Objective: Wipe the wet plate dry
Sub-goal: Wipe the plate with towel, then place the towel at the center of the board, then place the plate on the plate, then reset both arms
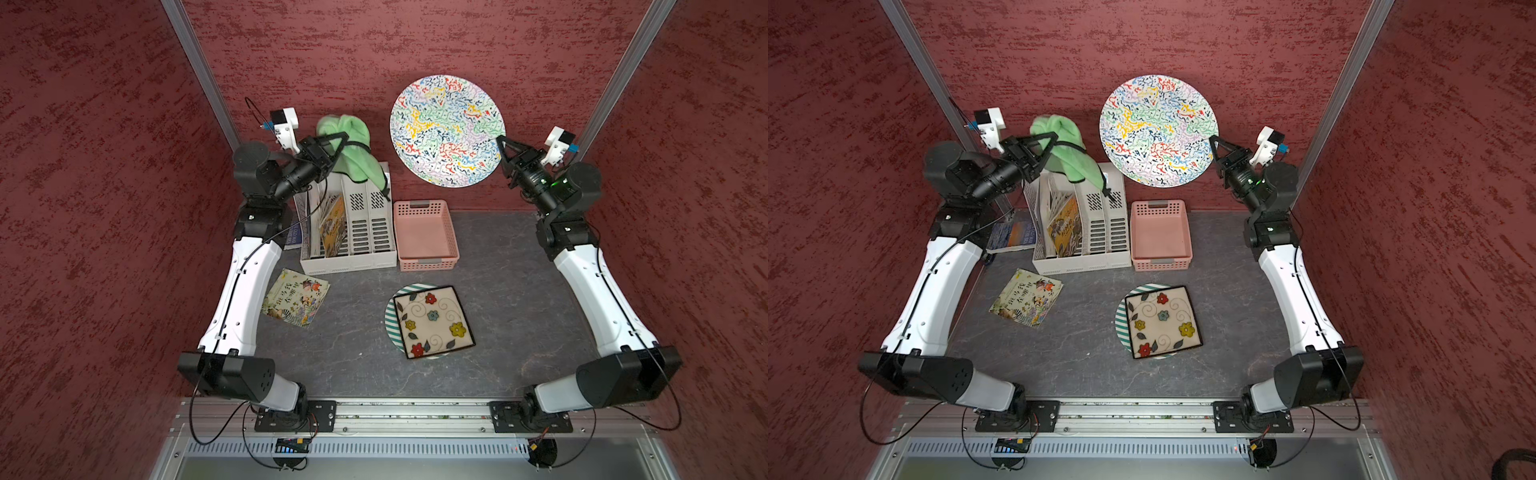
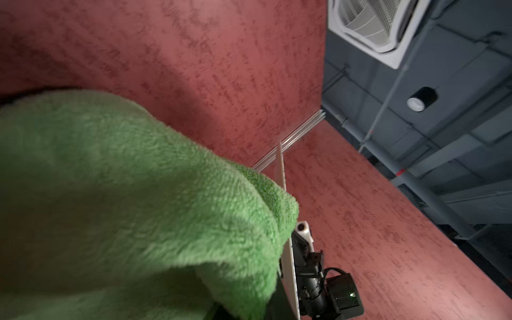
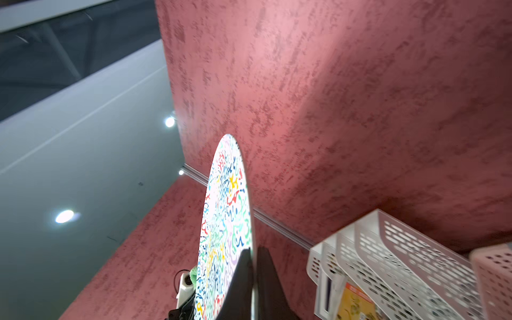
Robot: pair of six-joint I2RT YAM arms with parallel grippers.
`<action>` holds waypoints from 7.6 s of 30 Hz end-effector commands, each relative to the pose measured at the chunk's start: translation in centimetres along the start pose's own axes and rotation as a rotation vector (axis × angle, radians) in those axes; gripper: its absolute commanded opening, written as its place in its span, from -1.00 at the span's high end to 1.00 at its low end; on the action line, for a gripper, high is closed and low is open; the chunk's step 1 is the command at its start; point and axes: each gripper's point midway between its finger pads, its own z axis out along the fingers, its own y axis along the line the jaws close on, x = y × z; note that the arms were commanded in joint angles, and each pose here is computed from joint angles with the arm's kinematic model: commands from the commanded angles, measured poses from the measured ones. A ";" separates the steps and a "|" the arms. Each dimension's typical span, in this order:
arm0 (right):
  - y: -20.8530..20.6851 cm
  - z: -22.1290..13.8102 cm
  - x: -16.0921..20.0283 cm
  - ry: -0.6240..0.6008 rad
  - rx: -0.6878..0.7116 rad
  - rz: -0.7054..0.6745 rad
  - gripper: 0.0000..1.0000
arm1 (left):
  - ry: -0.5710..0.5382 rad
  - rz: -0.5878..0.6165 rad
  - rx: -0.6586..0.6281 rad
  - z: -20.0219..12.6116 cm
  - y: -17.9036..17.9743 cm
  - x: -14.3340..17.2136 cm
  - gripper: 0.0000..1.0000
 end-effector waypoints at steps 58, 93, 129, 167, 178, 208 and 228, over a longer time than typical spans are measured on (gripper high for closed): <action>4.4 5.8 -3.9 -0.125 -0.225 0.006 1.00 | 0.167 -0.482 0.767 9.9 -13.2 9.4 1.00; 3.1 0.1 8.5 0.263 -0.020 -0.516 1.00 | 0.251 0.355 -0.545 5.9 8.4 9.5 1.00; -0.8 -1.7 4.6 0.137 -0.107 0.038 1.00 | 0.139 -0.200 0.308 6.0 -2.5 6.8 1.00; -17.6 -21.8 15.7 0.616 0.503 -0.372 1.00 | 0.205 -0.041 -0.435 -8.0 11.6 11.2 1.00; -27.2 -24.3 22.0 0.761 0.657 -0.390 1.00 | 0.307 -0.068 -0.590 -11.4 17.1 16.0 1.00; -30.5 -27.2 6.4 0.169 1.282 -0.952 -0.96 | 0.472 0.437 -1.125 -21.1 28.8 26.6 -1.00; -38.1 -25.6 4.8 0.133 0.950 -1.088 -0.97 | 0.161 0.678 -1.070 -24.9 37.6 14.7 -1.00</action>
